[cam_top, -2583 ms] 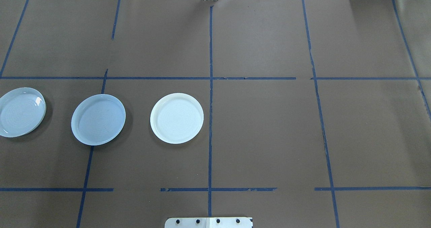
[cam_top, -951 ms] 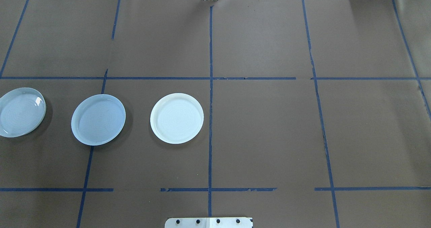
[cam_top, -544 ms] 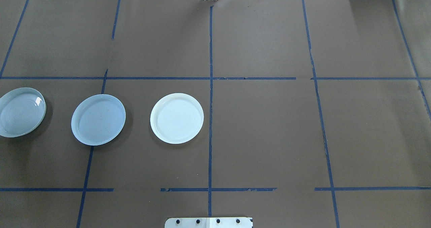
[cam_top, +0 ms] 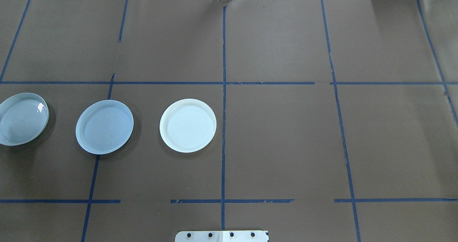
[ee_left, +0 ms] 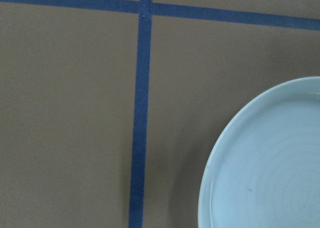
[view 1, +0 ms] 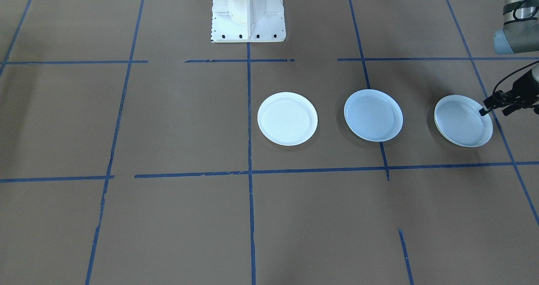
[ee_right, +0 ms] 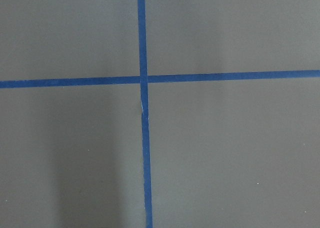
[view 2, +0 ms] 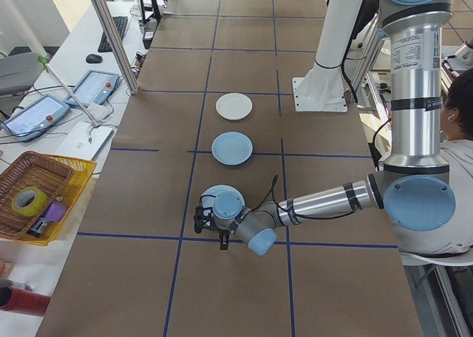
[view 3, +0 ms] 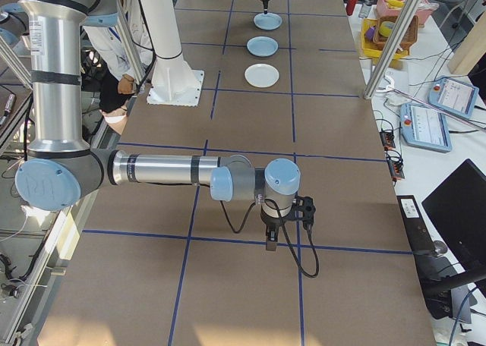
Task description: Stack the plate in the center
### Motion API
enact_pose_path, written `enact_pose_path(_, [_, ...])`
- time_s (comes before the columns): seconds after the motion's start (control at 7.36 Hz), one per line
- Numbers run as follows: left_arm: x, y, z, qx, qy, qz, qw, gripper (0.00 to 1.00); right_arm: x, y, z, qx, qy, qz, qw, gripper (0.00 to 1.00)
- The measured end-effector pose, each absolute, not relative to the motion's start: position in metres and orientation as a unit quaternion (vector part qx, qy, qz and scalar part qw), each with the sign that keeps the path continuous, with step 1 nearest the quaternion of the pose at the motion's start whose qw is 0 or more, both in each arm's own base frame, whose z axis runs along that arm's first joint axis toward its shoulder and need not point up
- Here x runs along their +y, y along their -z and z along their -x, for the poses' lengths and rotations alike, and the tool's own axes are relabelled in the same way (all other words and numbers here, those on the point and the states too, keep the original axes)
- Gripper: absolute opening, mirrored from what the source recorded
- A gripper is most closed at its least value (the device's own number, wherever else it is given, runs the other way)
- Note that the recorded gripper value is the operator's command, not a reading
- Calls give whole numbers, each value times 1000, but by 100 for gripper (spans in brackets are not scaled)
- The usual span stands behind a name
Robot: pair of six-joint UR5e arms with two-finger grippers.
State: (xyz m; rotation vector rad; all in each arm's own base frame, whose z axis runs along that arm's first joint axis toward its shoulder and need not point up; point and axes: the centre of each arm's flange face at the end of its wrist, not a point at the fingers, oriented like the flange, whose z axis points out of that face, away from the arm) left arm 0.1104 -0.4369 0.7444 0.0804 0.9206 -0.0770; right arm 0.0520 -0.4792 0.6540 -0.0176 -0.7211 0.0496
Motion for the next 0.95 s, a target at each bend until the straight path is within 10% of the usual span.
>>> enact_pose_path(0.41, [-439, -741, -117, 446, 32, -38, 894, 2, -479, -654, -52, -352, -24, 9, 936, 100])
enact_pose_path(0.95, [-441, -739, -119, 448, 28, -40, 893, 0, -479, -654, -52, -353, -25, 9, 935, 100])
